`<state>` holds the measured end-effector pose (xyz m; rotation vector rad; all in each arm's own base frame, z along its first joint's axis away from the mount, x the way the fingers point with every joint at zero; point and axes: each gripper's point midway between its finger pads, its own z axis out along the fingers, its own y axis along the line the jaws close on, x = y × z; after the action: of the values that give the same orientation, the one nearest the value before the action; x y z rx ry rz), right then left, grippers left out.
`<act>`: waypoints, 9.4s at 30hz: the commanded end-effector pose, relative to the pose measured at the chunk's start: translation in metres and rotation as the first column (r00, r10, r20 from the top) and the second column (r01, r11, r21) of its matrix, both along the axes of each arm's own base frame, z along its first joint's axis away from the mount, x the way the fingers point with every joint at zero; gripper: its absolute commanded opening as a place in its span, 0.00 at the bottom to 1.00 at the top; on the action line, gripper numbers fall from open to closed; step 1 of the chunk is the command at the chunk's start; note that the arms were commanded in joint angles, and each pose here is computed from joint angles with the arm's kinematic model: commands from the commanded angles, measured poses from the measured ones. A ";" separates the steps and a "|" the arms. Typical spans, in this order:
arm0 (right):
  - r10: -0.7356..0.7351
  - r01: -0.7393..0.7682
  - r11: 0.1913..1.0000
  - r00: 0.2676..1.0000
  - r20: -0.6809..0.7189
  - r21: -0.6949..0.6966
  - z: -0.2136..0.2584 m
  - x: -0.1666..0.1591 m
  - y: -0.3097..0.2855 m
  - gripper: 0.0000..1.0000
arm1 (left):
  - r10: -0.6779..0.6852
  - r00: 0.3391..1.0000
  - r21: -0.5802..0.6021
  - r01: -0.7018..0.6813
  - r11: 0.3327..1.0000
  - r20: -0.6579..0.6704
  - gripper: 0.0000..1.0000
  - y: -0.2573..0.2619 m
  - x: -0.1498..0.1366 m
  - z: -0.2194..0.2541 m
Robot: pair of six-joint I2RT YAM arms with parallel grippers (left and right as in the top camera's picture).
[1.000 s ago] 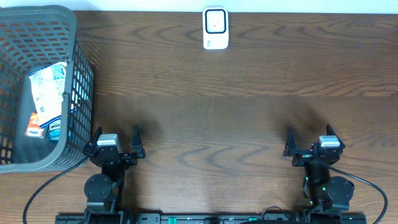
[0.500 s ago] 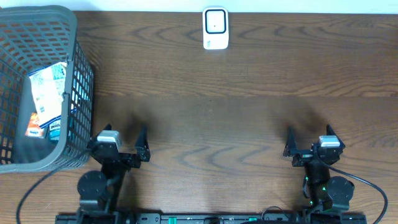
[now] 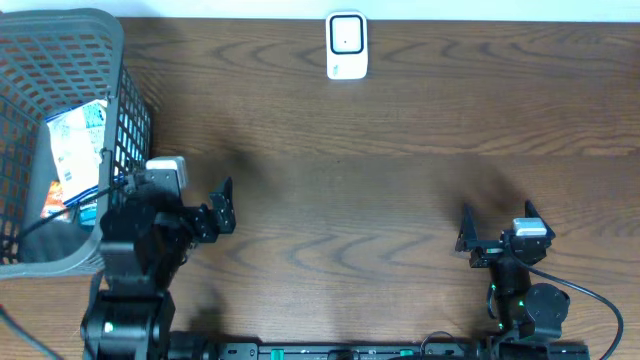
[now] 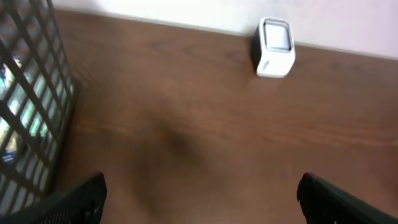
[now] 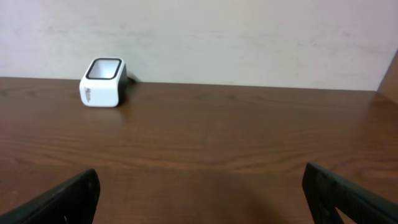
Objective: Scan the item barcode
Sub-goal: 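Move the left gripper over the grey basket and lower inside, then grasp the white snack bag in the basket with the left gripper, then lift the snack bag out and place it on the table center, then return the left gripper into the basket toward the teal mouthwash bottle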
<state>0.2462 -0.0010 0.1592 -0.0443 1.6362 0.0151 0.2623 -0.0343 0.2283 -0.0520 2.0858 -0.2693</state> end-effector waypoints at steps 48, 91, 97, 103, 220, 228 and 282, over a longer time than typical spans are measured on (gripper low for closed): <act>-0.018 0.018 1.000 1.000 -0.006 0.007 -0.002 0.000 -0.004 0.99 | 0.620 0.783 -0.003 -0.621 0.784 0.050 0.98 0.122 -0.012 0.129; -0.016 0.016 1.000 1.000 -0.006 0.007 -0.002 0.000 -0.003 0.99 | 0.825 0.558 -0.070 -0.830 0.554 -0.086 0.98 0.233 0.028 0.107; -0.016 0.016 1.000 1.000 -0.006 0.007 -0.002 0.000 -0.003 0.99 | 0.847 0.478 -0.063 -0.877 0.477 -0.232 0.98 0.254 0.043 0.058; -0.016 0.016 1.000 1.000 -0.006 0.007 -0.002 0.000 -0.003 0.99 | 0.835 0.384 -0.198 -0.923 0.331 -0.394 0.98 0.267 0.057 0.017; -0.016 0.016 1.000 1.000 -0.006 0.007 -0.002 0.000 -0.003 0.99 | -0.454 0.872 -0.154 0.481 0.863 0.181 0.07 -0.067 0.005 0.156; -0.016 0.016 1.000 1.000 -0.006 0.007 -0.002 0.000 -0.003 0.99 | -0.540 0.834 -0.179 0.517 0.837 -0.111 0.08 -0.117 0.045 0.061; -0.016 0.016 1.000 1.000 -0.006 0.007 -0.002 0.000 -0.003 0.99 | 0.565 0.741 0.206 -0.655 0.727 0.363 0.97 0.124 0.086 0.171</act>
<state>0.2463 -0.0010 0.1590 -0.0443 1.6369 0.0151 0.3659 0.0311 0.3923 -0.2940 1.7278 0.4003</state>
